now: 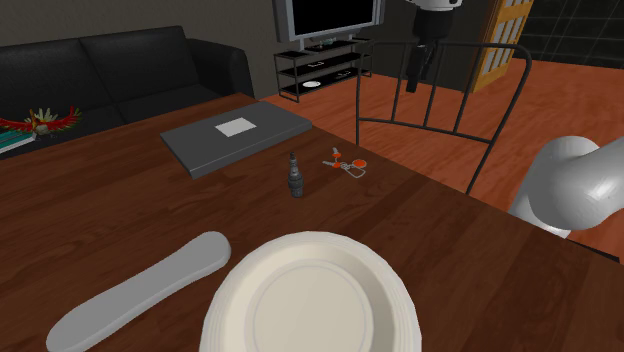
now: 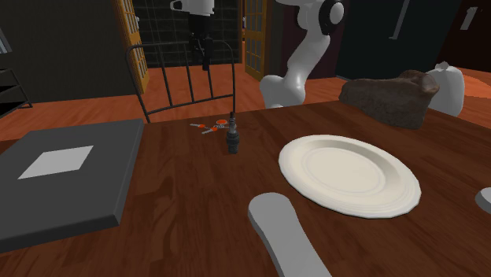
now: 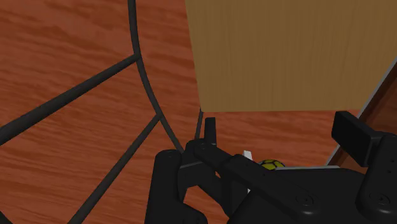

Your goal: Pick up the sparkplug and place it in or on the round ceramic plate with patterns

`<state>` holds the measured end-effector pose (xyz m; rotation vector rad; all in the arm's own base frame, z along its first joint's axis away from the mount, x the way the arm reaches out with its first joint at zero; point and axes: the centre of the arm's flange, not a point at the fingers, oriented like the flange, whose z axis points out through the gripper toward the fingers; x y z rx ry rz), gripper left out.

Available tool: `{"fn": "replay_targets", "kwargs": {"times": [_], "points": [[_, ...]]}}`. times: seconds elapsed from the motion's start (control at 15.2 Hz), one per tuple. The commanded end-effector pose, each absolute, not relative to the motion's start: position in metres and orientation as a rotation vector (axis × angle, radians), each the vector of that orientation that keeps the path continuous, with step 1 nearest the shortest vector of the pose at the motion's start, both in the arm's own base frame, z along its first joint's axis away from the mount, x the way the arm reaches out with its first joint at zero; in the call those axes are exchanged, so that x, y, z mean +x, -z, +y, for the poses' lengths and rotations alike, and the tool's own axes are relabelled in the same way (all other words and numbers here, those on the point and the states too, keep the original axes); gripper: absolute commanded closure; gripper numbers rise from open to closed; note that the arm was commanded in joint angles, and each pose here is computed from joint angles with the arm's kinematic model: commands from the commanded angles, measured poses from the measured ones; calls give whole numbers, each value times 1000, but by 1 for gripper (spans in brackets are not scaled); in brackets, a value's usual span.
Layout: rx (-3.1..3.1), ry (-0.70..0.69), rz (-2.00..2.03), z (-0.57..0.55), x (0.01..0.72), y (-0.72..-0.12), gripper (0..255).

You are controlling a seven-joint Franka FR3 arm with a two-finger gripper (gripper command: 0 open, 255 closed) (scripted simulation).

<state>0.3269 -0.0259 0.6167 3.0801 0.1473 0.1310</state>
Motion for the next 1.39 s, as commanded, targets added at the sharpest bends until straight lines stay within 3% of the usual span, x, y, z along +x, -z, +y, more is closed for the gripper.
{"fn": "replay_targets", "kwargs": {"times": [0.0,1.32], "points": [[3080,-131,147,-26,327,-617,0],[3100,22,452,226,395,-622,0]]}}
